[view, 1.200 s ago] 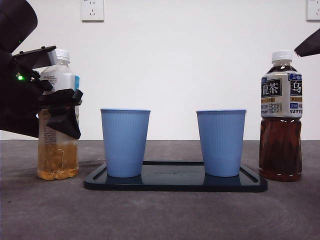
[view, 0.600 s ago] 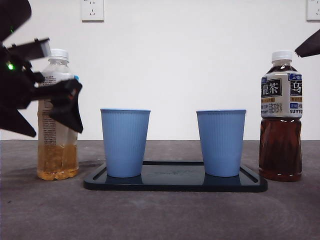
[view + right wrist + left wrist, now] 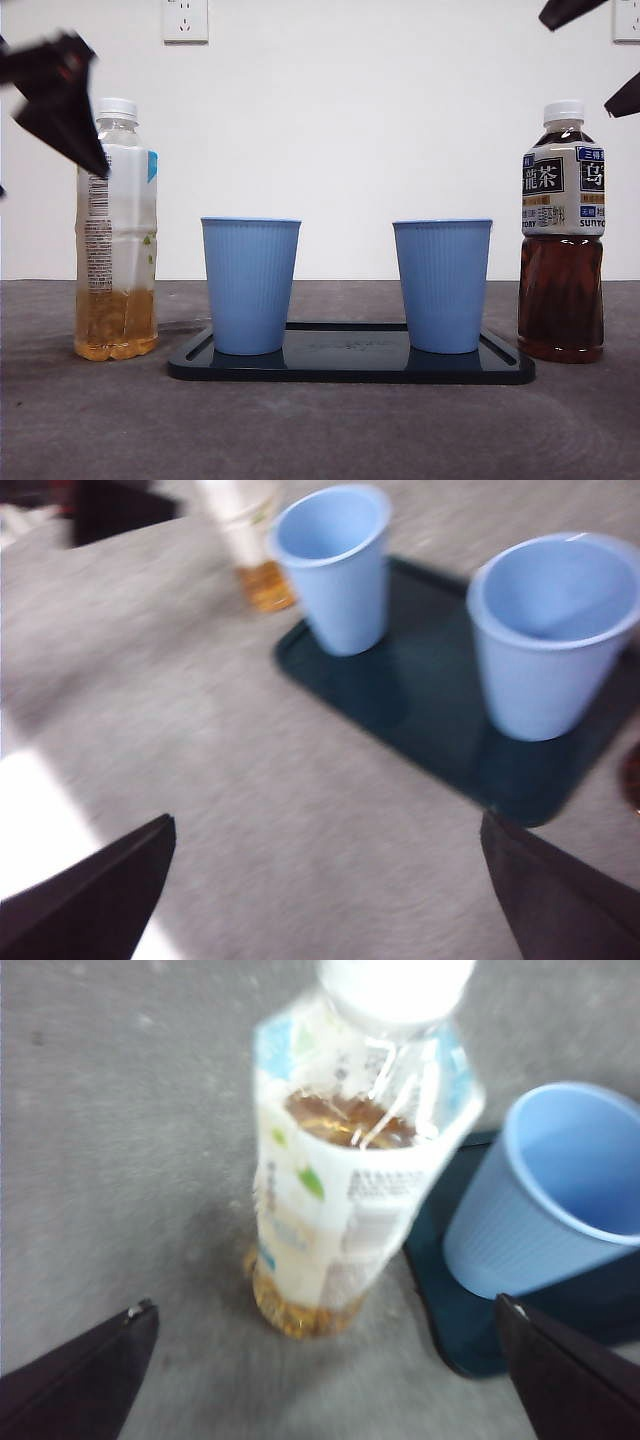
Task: Pour the drink into the cup
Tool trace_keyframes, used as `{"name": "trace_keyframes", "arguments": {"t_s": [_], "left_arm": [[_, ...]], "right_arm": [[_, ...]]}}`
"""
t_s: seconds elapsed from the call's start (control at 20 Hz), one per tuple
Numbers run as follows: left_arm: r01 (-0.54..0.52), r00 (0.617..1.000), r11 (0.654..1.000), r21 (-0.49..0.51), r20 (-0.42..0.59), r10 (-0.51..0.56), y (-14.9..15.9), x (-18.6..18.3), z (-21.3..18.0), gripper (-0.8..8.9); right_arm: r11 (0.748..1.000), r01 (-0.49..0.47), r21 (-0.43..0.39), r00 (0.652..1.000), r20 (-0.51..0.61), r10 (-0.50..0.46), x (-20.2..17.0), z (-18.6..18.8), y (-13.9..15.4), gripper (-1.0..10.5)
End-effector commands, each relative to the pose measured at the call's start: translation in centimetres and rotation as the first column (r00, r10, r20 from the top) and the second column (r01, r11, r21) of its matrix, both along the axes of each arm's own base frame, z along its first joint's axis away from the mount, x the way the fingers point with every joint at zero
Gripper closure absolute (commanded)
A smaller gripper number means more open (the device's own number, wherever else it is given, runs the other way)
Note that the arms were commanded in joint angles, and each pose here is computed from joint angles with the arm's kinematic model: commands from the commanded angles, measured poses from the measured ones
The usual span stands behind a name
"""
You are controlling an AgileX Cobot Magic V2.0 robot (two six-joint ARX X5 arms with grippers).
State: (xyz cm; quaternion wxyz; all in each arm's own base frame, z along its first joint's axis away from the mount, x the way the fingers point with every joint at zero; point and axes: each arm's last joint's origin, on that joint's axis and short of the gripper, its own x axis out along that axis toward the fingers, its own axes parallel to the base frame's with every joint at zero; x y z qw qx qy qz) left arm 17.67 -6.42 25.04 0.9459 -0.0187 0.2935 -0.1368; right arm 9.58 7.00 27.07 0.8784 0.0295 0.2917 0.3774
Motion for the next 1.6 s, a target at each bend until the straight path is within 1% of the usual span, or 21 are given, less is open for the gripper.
{"name": "trace_keyframes", "arguments": {"t_s": [0.05,0.15,0.25,0.4,0.45,0.5,0.55,0.65,0.7,0.75,1.6], "left_arm": [[0.025,1.0,0.998,-0.053,0.021,-0.023,0.5,-1.8,1.4,2.56],[0.073,0.997,0.994,-0.086,0.03,-0.071,1.0,-3.6,2.1,2.71],[0.124,0.992,0.985,-0.117,0.033,-0.121,1.4,-5.2,2.5,3.45],[0.169,0.986,0.975,-0.145,0.042,-0.164,1.9,-7.1,2.8,3.61],[0.17,0.985,0.974,-0.147,0.047,-0.165,2.1,-7.6,2.9,4.09],[0.17,0.985,0.974,-0.148,0.051,-0.165,2.2,-7.9,2.9,4.92],[0.171,0.985,0.974,-0.149,0.056,-0.165,2.3,-8.2,3.0,5.73],[0.173,0.984,0.974,-0.15,0.065,-0.165,2.4,-8.5,3.0,7.49],[0.173,0.984,0.973,-0.15,0.067,-0.164,2.5,-8.6,3.1,8.07],[0.173,0.984,0.973,-0.15,0.067,-0.165,2.5,-8.6,3.1,8.06],[0.173,0.984,0.974,-0.149,0.068,-0.165,2.5,-8.6,3.1,8.06]], "right_arm": [[1.0,0.006,0.025,0.999,0.036,-0.007,0.2,0.8,0.2,4.6],[1.0,0.006,0.029,0.999,0.042,-0.007,0.5,0.8,0.4,4.6],[1.0,0.005,0.018,1.0,0.024,-0.006,0.8,0.6,0.5,4.6],[1.0,0.0,0.006,1.0,-0.002,0.0,1.2,0.3,0.8,4.6],[1.0,0.0,0.002,1.0,-0.008,0.0,1.3,0.2,0.9,4.7],[1.0,0.0,-0.002,1.0,-0.013,0.0,1.4,0.1,1.0,5.1],[1.0,0.0,-0.005,1.0,-0.018,0.0,1.4,0.0,1.0,5.9],[1.0,0.0,-0.005,1.0,-0.017,0.0,1.4,0.0,1.0,7.9],[1.0,0.0,-0.005,1.0,-0.017,0.0,1.4,0.0,1.0,8.9],[1.0,0.0,-0.006,1.0,-0.017,0.0,1.4,0.0,1.0,9.4],[1.0,0.007,-0.005,1.0,-0.015,-0.007,1.4,0.1,1.0,9.4]]}}
